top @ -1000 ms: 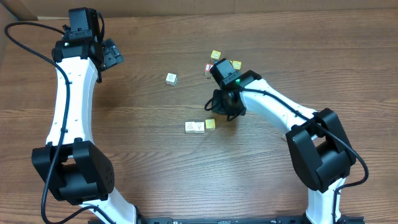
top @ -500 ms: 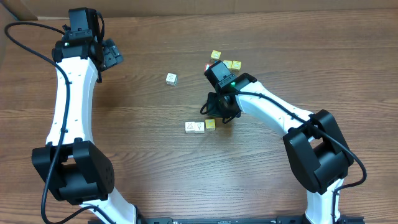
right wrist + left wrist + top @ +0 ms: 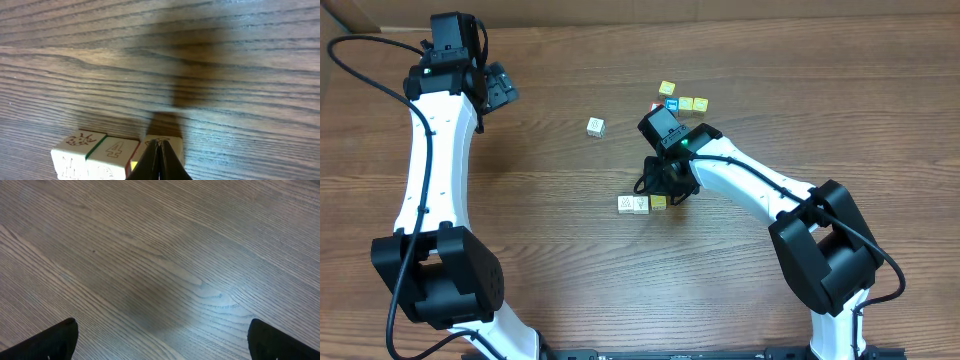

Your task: Flip 5 blocks

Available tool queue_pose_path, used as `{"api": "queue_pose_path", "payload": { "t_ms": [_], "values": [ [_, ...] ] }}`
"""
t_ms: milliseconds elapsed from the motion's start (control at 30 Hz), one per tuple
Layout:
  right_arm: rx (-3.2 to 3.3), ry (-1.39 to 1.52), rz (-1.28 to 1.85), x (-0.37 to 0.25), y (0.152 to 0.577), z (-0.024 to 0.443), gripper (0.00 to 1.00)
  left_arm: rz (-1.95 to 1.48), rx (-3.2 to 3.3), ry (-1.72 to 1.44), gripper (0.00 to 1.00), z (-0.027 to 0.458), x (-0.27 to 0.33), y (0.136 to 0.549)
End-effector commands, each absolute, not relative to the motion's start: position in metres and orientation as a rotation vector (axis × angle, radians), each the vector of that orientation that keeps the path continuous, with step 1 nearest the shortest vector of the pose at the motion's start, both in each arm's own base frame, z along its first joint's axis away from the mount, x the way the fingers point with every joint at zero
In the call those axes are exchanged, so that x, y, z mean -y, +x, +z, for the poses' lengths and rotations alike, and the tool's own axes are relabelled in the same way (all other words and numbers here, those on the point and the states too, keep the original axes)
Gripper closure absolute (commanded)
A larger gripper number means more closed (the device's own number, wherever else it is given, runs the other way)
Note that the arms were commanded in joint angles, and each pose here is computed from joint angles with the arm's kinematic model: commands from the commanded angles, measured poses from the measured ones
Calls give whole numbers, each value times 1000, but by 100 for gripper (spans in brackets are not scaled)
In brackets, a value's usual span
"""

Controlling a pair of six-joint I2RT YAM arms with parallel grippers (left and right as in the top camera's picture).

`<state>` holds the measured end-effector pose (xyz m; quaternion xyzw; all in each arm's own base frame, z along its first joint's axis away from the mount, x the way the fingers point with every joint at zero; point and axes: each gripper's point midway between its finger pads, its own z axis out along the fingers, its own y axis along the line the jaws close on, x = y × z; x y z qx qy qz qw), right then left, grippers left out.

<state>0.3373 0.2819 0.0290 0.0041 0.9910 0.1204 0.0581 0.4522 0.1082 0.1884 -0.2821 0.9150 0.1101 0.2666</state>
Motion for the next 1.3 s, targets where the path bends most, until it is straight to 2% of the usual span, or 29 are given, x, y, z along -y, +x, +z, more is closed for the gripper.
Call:
{"api": "queue_pose_path", "payload": {
  "t_ms": [0,1267],
  "values": [
    [-2981,2,382,-281,337,42,96,297,-2422,-793,0,202,-112,453],
    [-3008,-77,495,-292,330,47,96,298,-2422,-793,0,202,-112,453]
  ]
}}
